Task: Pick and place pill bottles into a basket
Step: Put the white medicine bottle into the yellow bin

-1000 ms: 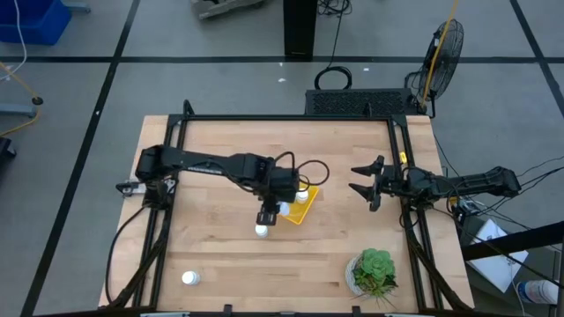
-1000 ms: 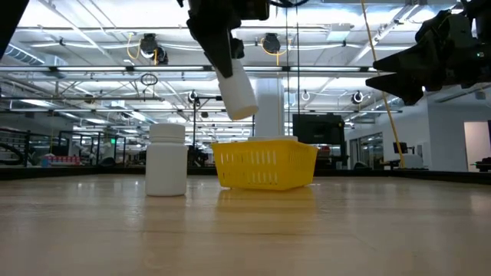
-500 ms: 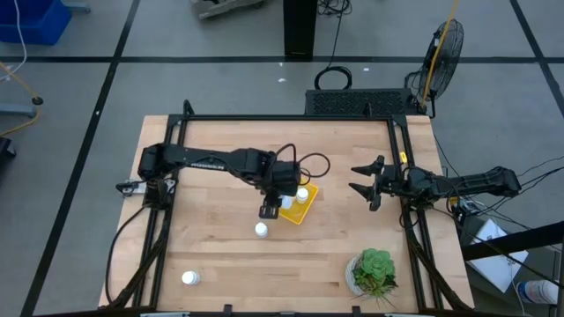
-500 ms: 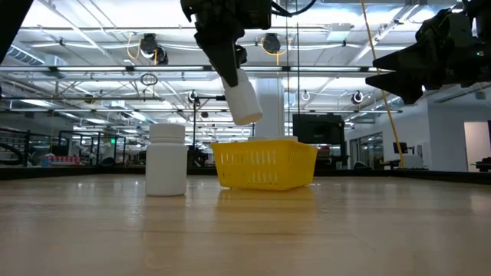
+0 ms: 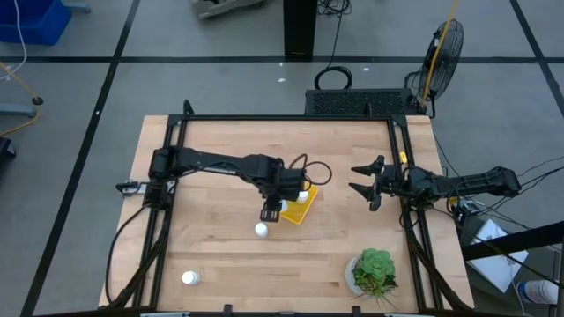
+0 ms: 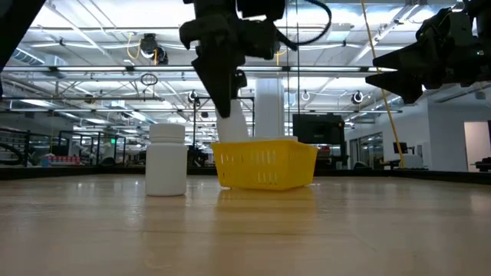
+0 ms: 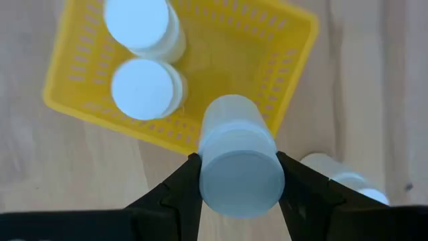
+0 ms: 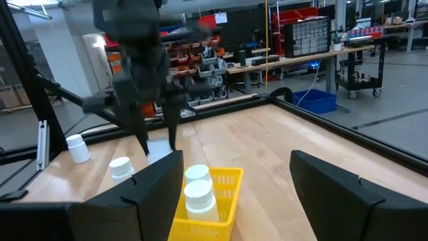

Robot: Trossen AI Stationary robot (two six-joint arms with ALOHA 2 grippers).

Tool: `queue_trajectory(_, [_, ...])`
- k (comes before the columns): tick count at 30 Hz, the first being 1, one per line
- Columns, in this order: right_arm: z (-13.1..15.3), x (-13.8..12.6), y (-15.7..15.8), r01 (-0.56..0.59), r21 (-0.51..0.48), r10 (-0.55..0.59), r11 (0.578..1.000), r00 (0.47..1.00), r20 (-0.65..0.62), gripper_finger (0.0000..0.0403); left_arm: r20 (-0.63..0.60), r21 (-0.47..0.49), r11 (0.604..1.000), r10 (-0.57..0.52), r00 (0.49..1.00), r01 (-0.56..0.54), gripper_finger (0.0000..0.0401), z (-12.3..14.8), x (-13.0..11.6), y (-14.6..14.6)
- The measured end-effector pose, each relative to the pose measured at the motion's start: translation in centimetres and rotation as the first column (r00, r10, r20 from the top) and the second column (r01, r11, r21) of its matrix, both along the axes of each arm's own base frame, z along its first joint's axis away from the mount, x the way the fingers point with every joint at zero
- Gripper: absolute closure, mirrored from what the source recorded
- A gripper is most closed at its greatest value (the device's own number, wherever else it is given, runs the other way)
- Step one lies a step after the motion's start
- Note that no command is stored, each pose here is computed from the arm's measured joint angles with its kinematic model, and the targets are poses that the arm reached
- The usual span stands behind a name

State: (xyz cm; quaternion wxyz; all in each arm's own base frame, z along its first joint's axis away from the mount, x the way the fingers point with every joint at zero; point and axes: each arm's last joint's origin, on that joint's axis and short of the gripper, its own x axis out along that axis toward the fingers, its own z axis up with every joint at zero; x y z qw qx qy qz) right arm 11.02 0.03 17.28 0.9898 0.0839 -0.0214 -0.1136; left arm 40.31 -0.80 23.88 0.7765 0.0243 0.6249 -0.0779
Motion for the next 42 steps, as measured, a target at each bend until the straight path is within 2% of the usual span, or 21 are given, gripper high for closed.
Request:
queue_trajectory(4, [0.0,0.0,0.0,0.000,0.000,0.000,1.000,1.000,0.000,0.0138,-0.034,0.001,1.000,-0.004,0.999,0.004,0.0236,-0.9,0.2,0.1])
queue_trajectory(16, [0.0,0.0,0.0,-0.001,0.000,0.001,1.000,1.000,0.000,0.0138,-0.057,0.001,1.000,0.013,0.998,-0.013,0.0236,-1.1,0.1,0.3])
queue_trajectory(27, [0.0,0.0,0.0,-0.002,0.000,0.002,1.000,1.000,0.000,0.0138,-0.148,0.003,0.999,0.034,0.988,-0.034,0.0236,-2.8,0.1,0.4])
queue_trajectory(36, [0.0,0.0,0.0,-0.002,0.000,0.002,1.000,1.000,-0.001,0.0138,-0.170,0.007,0.999,0.048,0.984,-0.047,0.0236,-2.8,-0.1,0.5])
queue_trajectory(42, [0.0,0.0,0.0,-0.002,0.003,0.002,1.000,1.000,-0.002,0.0138,-0.197,0.012,0.999,0.054,0.979,-0.053,0.0236,-4.0,0.3,0.6])
